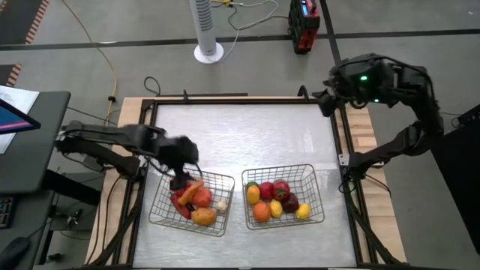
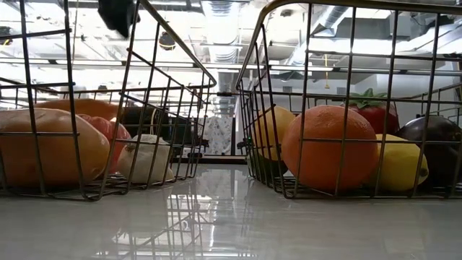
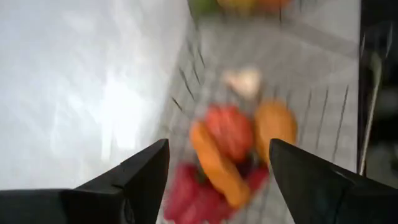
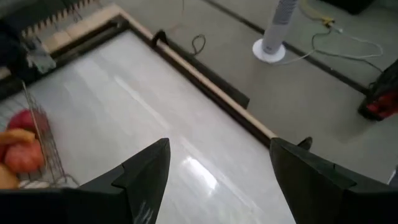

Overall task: Sort produce into baskets
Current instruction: Return to Home Position

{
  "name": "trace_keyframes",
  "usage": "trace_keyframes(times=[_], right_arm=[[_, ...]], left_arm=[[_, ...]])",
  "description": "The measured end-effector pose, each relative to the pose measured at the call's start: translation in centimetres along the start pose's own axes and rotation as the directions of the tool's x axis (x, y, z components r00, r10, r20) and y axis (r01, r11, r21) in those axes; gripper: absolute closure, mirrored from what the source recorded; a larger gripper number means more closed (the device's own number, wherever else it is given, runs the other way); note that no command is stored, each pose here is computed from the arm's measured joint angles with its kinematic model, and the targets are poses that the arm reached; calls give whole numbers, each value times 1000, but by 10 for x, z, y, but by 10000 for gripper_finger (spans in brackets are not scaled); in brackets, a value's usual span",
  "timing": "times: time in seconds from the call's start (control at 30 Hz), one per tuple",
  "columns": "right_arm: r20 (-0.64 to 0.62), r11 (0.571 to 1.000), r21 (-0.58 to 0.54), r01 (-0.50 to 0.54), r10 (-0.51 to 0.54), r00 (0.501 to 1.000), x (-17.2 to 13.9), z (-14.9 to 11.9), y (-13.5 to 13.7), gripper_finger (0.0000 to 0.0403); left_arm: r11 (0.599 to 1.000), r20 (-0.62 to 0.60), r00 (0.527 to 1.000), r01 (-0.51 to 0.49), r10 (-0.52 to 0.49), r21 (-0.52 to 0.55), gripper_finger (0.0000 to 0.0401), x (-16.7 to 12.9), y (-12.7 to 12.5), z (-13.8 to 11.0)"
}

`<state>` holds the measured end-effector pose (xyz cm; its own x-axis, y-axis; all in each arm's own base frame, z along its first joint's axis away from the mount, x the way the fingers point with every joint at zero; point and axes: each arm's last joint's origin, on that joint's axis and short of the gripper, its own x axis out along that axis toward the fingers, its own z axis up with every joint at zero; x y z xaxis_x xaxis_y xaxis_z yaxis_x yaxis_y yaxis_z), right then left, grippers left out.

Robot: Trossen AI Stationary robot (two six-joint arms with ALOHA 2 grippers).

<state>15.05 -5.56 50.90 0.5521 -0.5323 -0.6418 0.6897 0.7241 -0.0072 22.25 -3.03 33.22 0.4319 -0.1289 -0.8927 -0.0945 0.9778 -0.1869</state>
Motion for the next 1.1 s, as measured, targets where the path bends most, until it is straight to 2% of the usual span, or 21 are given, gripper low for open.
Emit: trace_keyframes(times=[0.1, 0.23, 0.3, 0.43, 0.57, 0.67, 0.8, 0.87, 1.0, 1.1], right_arm=[[50, 999, 45, -2, -1, 999, -14, -3, -10, 101], [124, 997, 81, -19, 9, 992, -22, -14, -18, 101], [154, 994, 89, -66, 52, 987, -21, -24, -19, 101], [230, 977, 125, -172, 140, 963, -3, -50, -19, 101], [300, 943, 178, -283, 222, 928, 33, -85, -13, 101], [329, 906, 222, -361, 278, 902, 60, -114, -11, 101], [344, 865, 307, -397, 288, 894, 86, -154, -13, 101], [366, 839, 346, -420, 291, 884, 93, -171, -15, 101], [433, 786, 394, -477, 299, 850, 95, -199, -23, 101], [501, 752, 399, -524, 300, 812, 91, -215, -29, 101]], left_arm=[[999, 163, 986, -19, 25, -42, 152, -23, 16, -9], [989, 288, 955, -33, 73, -142, 176, -30, 44, -41], [981, 370, 926, -5, 78, -194, 188, -31, 54, -55], [958, 552, 823, 33, 136, -286, 211, -35, 67, -70], [932, 706, 668, 51, 235, -358, 230, -45, 72, -76], [925, 753, 600, 55, 271, -376, 242, -49, 73, -86], [902, 755, 567, 48, 329, -429, 254, -49, 76, -104], [887, 764, 545, 77, 345, -456, 259, -51, 77, -113], [867, 807, 476, 161, 350, -471, 269, -58, 74, -130], [865, 828, 423, 173, 367, -472, 280, -63, 72, -140]])
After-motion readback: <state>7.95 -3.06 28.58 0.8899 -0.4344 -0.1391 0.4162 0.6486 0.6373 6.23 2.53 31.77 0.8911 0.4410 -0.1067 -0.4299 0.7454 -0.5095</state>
